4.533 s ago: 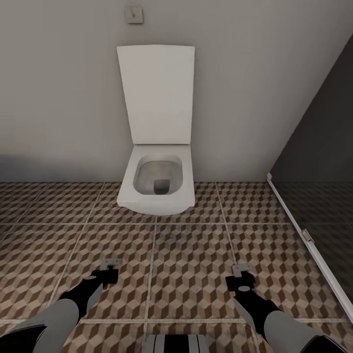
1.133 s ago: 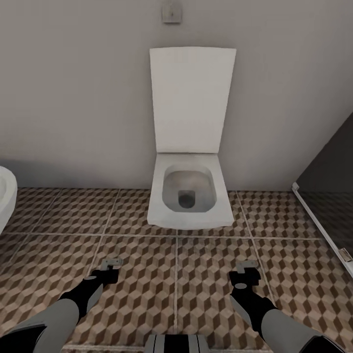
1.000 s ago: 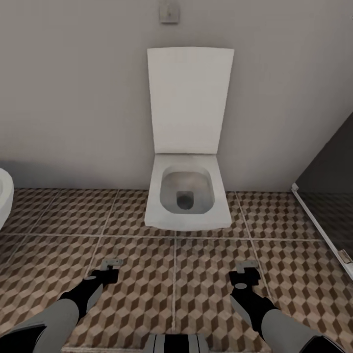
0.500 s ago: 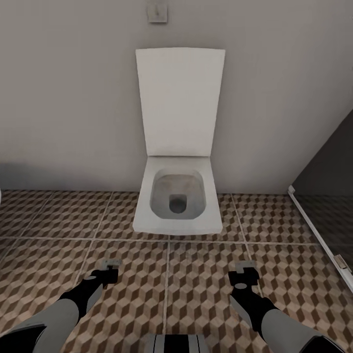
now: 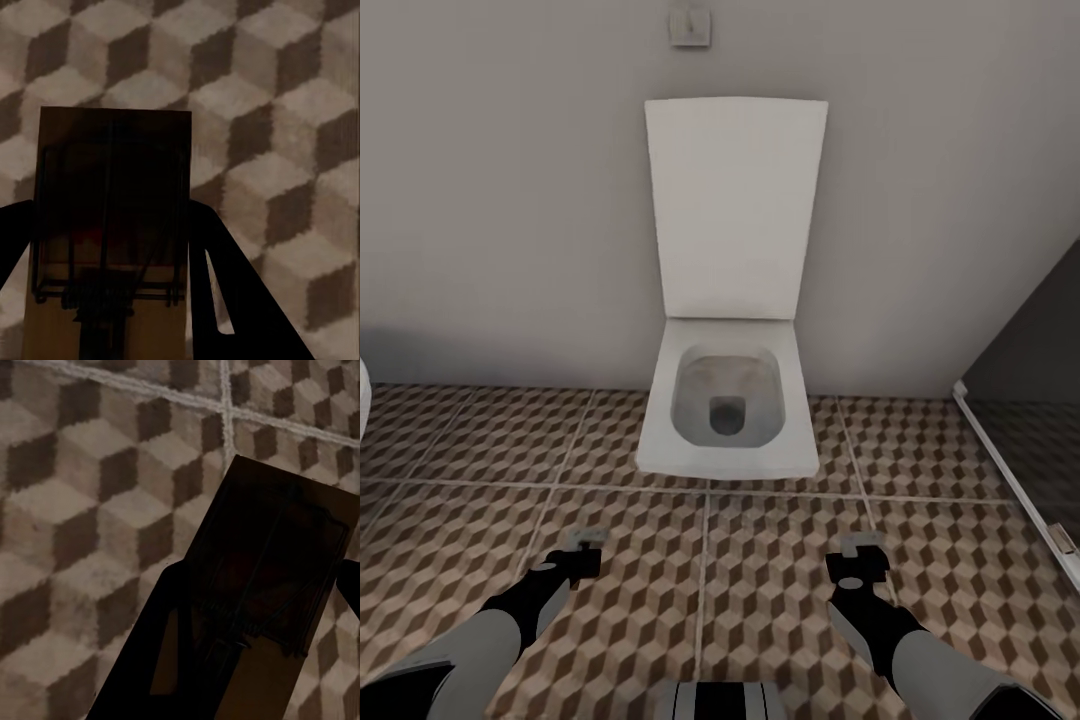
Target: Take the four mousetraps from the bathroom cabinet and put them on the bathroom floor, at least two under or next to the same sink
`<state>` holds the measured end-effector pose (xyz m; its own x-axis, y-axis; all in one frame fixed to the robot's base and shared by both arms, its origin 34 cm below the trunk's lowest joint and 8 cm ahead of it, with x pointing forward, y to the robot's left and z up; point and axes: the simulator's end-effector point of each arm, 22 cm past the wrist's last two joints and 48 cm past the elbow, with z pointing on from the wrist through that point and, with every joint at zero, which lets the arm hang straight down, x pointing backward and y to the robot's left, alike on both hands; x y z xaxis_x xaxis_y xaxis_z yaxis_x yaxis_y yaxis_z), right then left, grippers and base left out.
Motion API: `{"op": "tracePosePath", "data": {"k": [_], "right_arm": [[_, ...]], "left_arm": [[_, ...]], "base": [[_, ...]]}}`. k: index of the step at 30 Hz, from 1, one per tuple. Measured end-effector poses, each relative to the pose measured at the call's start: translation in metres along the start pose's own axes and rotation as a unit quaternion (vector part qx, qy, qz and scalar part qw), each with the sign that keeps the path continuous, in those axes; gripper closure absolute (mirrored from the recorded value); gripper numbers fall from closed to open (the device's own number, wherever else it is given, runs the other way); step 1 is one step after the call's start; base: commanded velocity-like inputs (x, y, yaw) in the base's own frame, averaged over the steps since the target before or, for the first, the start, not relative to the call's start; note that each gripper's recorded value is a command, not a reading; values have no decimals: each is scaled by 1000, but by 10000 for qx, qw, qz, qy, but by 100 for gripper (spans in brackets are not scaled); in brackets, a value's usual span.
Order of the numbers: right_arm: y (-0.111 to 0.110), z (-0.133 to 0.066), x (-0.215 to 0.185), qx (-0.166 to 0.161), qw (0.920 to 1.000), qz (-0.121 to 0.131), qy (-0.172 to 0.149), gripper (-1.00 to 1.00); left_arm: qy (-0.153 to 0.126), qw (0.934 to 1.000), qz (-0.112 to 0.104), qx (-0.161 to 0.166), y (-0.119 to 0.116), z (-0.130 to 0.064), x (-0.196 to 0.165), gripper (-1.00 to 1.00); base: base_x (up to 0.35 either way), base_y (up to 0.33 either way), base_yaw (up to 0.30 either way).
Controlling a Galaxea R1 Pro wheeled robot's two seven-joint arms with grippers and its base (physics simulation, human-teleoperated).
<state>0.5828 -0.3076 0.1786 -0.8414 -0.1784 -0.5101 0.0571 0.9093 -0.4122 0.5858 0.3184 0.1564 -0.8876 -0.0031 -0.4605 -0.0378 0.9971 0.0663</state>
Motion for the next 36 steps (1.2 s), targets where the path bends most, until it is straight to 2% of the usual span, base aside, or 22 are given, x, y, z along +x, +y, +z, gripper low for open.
{"op": "tracePosePath", "data": {"k": [25,29,31,33,36], "right_arm": [[1,2,-2,-131,9999,2,-74,100],[11,3,-2,-435,9990,3,-79,100],[24,2,-1,-785,9969,0,-76,100],[29,2,0,-959,9954,-3,-67,100],[29,3,2,-1063,9943,-9,-52,100]], "left_arm": [[-22,10000,28,18,-2,0,-2,100],[-37,10000,29,16,-2,0,-4,100],[-41,10000,30,13,-2,0,-4,100],[-47,10000,30,12,-1,0,-4,100],[-50,10000,30,11,-1,0,-5,100]], "base": [[0,0,18],[0,0,0],[0,0,0],[0,0,0],[0,0,0]]}}
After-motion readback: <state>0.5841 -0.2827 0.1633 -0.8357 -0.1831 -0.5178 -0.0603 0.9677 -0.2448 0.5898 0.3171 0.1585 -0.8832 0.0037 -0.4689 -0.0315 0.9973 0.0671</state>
